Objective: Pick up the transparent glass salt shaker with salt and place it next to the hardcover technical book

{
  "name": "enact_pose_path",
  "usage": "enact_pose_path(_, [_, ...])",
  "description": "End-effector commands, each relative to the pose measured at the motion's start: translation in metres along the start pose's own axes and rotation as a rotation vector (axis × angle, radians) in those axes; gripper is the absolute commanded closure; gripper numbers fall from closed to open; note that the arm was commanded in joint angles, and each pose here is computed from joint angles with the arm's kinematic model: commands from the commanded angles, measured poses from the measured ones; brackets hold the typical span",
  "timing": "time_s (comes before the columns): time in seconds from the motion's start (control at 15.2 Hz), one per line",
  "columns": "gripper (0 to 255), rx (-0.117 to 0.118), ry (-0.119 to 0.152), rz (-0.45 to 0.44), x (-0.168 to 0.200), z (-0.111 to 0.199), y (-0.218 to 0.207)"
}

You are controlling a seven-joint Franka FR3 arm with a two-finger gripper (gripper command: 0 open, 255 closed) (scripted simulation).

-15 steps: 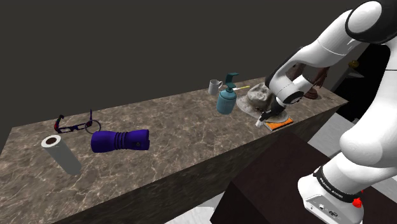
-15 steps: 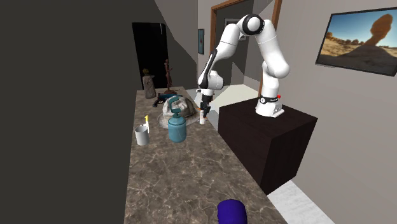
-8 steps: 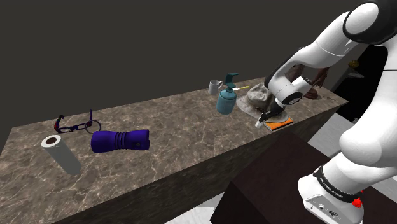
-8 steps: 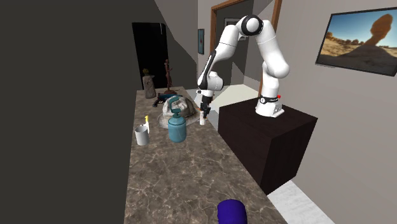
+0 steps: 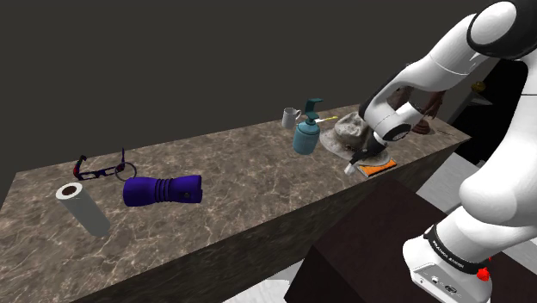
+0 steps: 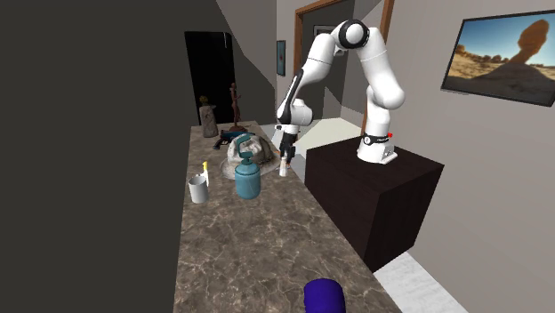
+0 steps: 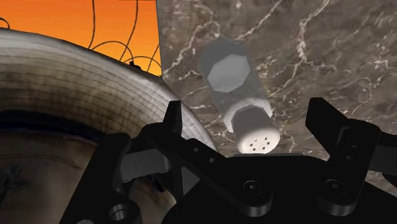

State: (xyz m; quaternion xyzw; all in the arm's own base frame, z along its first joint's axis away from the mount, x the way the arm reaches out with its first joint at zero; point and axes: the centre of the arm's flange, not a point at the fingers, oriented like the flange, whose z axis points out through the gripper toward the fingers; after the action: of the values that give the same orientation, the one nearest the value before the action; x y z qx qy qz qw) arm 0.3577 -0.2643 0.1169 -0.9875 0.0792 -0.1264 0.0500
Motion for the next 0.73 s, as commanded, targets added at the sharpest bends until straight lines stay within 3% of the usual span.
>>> enact_pose_path(0.0, [0, 0.000, 0.000, 0.000, 0.001, -0.020, 0.000])
enact_pose_path(0.13, [0, 0.000, 0.000, 0.000, 0.001, -0.044, 0.000])
enact_pose_path(0.66, [0, 0.000, 0.000, 0.000, 0.001, -0.044, 0.000])
